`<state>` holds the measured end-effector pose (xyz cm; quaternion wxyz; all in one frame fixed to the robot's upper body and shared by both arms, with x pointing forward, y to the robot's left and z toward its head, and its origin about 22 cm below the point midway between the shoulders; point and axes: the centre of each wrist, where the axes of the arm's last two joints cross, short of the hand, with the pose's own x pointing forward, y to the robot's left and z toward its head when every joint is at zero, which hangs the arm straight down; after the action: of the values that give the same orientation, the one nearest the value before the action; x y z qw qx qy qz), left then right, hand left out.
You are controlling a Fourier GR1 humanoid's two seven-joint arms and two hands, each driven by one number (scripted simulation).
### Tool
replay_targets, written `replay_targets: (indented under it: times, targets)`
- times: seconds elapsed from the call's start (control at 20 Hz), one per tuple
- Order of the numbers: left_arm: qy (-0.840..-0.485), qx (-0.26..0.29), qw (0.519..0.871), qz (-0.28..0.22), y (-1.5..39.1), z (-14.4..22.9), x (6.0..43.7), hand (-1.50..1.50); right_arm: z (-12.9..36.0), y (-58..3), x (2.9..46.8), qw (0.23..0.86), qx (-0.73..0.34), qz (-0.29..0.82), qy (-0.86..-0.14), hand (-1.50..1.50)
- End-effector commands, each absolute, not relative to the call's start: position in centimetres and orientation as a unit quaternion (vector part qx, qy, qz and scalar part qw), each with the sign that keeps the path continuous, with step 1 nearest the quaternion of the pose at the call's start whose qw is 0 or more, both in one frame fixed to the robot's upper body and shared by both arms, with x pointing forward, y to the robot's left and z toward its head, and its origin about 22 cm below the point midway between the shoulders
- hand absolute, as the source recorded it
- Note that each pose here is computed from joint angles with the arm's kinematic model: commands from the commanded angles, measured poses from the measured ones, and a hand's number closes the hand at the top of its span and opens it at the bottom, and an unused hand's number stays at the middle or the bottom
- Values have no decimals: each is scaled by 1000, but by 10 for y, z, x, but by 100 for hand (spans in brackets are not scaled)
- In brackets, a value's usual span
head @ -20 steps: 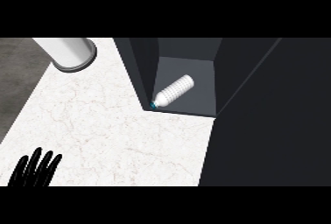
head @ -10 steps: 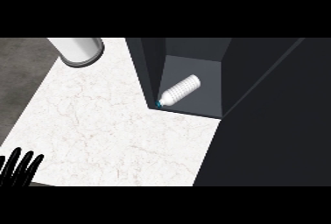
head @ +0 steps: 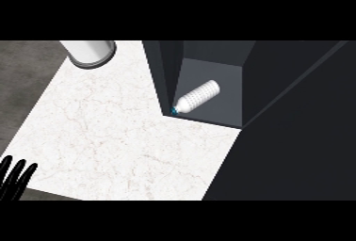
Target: Pick up the bottled water, place it into the cabinet and close the cabinet
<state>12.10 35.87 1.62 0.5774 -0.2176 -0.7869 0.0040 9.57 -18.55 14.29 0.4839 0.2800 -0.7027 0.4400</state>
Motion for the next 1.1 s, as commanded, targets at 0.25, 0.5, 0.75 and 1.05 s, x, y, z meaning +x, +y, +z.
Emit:
replay_targets:
  times: [0.25,0.5,0.75,1.05]
  targets:
    - [-791,-229,567,-5,367,24,126,-150,129,-162,117,548,310,336,-701,150]
    - [-795,-225,564,-4,371,26,129,-150,123,-145,147,577,337,283,-688,150]
    - [-788,-228,572,-2,379,29,127,-150,119,-124,183,598,386,268,-650,150]
    - [-794,-210,570,13,387,31,127,-150,127,-130,242,621,310,212,-688,150]
